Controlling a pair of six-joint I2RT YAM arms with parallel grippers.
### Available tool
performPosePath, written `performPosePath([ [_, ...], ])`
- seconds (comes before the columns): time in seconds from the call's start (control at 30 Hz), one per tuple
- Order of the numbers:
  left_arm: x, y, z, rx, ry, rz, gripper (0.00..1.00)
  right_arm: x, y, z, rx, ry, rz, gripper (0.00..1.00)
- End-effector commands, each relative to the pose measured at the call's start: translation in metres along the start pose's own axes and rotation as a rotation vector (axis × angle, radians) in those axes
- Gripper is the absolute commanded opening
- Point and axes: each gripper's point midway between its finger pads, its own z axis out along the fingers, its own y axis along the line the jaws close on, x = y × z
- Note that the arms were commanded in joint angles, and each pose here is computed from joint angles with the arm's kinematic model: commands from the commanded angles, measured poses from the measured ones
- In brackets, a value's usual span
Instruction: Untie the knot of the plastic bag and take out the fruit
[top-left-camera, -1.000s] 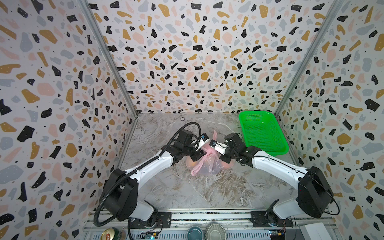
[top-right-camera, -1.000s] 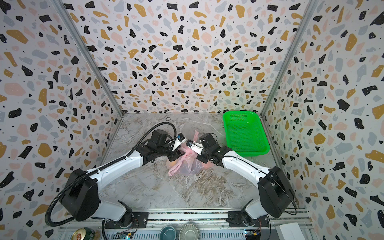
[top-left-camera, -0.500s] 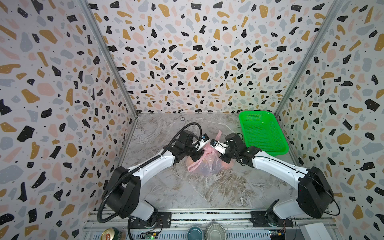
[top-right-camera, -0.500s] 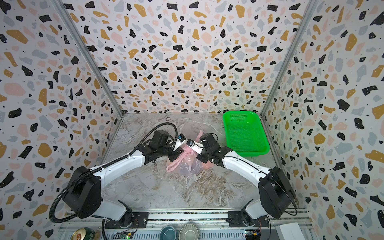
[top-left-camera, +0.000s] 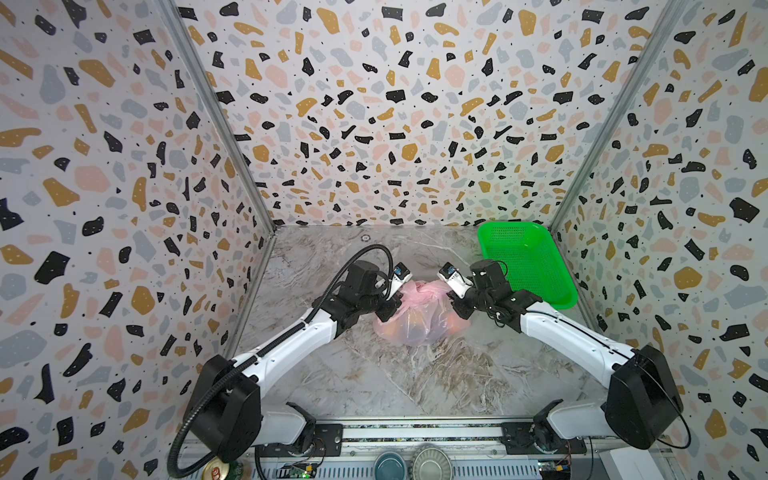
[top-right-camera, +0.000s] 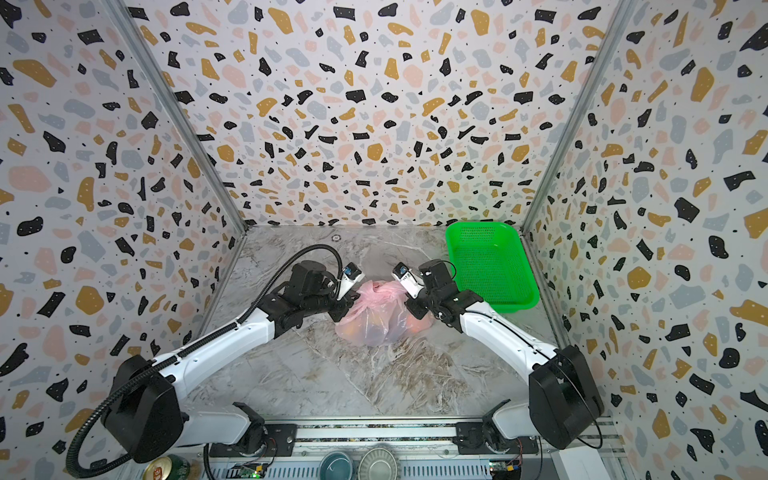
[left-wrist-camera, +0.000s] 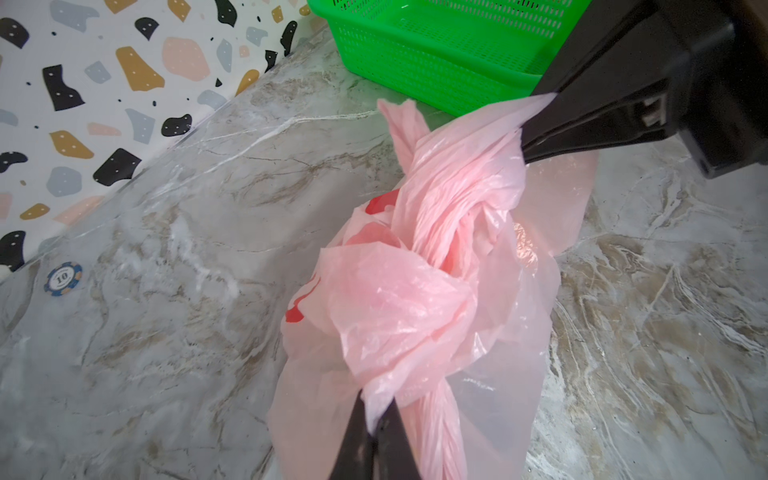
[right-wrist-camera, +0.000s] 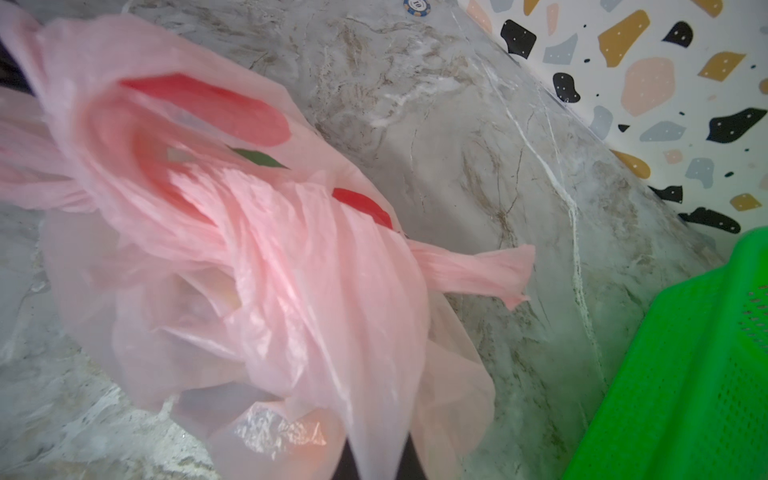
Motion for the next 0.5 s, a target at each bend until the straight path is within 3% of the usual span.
performPosePath([
  [0.0,-0.001,0.021,-0.008,-0.074,-0.042,-0.073,0.00,0.004,-0.008,-0.012,0.012,-0.001,0.119,0.00],
  [0.47,0.040,0.084,-0.023,-0.248,-0.086,-0.399,0.00,0.069,-0.055,-0.023,0.111,0.088,0.515,0.00],
])
